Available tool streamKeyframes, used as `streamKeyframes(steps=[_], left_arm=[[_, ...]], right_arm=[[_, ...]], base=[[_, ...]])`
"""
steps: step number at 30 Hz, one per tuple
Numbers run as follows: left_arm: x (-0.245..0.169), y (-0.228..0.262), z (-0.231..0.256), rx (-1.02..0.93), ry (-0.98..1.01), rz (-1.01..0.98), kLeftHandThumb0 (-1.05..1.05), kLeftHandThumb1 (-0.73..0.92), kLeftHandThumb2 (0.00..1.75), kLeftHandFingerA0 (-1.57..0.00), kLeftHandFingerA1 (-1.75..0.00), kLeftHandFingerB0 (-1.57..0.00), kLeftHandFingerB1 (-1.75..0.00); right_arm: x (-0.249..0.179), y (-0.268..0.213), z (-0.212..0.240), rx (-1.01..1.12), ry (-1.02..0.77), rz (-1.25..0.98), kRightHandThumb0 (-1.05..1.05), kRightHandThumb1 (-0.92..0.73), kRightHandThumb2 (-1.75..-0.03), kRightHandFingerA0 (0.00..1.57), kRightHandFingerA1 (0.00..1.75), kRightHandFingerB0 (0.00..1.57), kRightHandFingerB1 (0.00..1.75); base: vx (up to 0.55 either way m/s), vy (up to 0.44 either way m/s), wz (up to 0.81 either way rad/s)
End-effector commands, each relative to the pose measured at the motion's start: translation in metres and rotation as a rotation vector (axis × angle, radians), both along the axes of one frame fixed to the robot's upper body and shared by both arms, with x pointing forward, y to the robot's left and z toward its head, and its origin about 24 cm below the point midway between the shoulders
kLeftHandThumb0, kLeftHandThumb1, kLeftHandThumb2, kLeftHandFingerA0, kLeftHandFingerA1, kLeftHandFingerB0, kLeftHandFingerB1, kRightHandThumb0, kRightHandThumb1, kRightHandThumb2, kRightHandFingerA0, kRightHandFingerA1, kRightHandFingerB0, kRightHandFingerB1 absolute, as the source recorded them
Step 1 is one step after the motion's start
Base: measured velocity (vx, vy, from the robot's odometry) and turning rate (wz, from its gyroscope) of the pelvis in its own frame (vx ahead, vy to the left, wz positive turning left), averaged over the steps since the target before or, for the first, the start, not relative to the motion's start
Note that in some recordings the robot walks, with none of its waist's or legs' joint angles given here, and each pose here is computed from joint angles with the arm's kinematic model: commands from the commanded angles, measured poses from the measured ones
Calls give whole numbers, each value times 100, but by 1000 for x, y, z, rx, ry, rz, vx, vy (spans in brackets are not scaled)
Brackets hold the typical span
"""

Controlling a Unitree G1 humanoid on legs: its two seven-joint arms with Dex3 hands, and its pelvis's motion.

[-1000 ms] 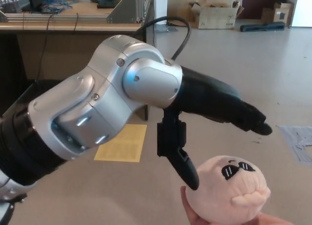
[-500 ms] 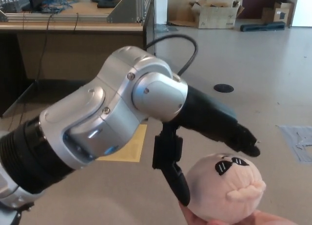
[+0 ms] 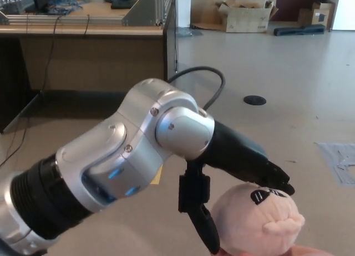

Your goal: The robot extends its left hand to pick up an emotional support dumpling from the palm of a person and brings its hand down by its side. Then it extends its arm again to hand the dumpling back to the person.

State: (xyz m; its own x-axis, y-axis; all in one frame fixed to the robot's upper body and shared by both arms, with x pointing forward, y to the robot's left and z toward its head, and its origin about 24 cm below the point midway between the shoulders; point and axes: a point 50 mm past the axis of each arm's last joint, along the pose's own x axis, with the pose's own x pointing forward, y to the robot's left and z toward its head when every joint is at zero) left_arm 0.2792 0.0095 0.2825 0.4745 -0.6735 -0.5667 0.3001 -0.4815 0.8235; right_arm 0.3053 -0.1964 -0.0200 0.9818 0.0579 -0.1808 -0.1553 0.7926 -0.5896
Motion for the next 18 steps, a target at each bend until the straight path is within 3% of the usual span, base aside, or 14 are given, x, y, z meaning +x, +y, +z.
streamKeyframes(steps=[1,3,5,6,7,8,9,10,11,13,14,16,17,18], left_arm=[[-2,-2,-3,-40,-78,-35,-105,31,78,0,-7,0,0],[-4,-3,-6,-64,-114,-64,-69,31,91,0,-20,0,0],[-6,-3,-10,-123,-111,-88,-105,30,80,-2,-22,-3,-8],[-6,-3,-14,-160,-106,-102,-63,27,89,0,-33,-3,-12],[-7,-2,-17,-206,-94,-114,-60,25,88,0,-36,-4,-18],[-7,-2,-19,-241,-86,-126,-105,41,58,-8,-40,-8,-27],[-8,-2,-21,-274,-82,-139,-105,41,58,-8,-40,-8,-27],[-9,-1,-24,-307,-83,-147,-105,33,67,-6,-43,-14,-29],[-8,-1,-25,-330,-90,-155,-36,-19,71,-16,-59,0,-48],[-8,-1,-25,-365,-95,-164,-35,-21,70,-17,-59,-1,-47],[-9,-1,-25,-373,-102,-168,-105,23,78,-13,-46,-16,-26],[-9,0,-24,-379,-116,-167,-105,23,77,-15,-46,-18,-25],[-9,1,-26,-423,-136,-167,-30,-21,70,-24,-60,-10,-50],[-9,1,-27,-443,-143,-169,-29,-22,70,-26,-61,-12,-50]], right_arm=[[9,-6,10,-2,-10,-8,-41,-50,-90,67,65,52,57],[9,-6,10,-2,-10,-8,-41,-50,-90,67,65,52,57],[9,-6,10,-2,-9,-8,-41,-50,-90,67,65,52,57],[9,-6,10,-2,-9,-8,-41,-50,-90,67,65,52,57],[9,-6,10,-2,-9,-8,-41,-50,-90,67,65,52,57],[9,-6,10,-2,-9,-7,-41,-50,-90,67,65,52,57],[9,-6,10,-2,-9,-7,-41,-50,-90,67,65,52,57],[9,-6,10,-2,-9,-7,-41,-50,-90,67,65,52,57],[10,-5,11,0,-12,-8,-41,-50,-90,67,65,52,57],[11,-5,12,-1,-13,-8,-41,-50,-90,67,65,52,57],[11,-5,12,-1,-13,-8,-41,-50,-90,67,65,52,57],[12,-4,13,1,-15,-8,-41,-50,-90,67,65,52,57],[12,-4,13,1,-15,-8,-41,-50,-90,67,65,52,57],[12,-4,13,1,-15,-8,-41,-50,-90,67,65,52,57]], base=[[0,0,0],[0,0,0],[0,0,0],[0,0,0],[0,0,0],[0,0,0],[0,0,0],[0,0,0],[0,0,0],[0,0,0],[0,0,0],[0,0,0],[0,0,0],[0,0,0]])
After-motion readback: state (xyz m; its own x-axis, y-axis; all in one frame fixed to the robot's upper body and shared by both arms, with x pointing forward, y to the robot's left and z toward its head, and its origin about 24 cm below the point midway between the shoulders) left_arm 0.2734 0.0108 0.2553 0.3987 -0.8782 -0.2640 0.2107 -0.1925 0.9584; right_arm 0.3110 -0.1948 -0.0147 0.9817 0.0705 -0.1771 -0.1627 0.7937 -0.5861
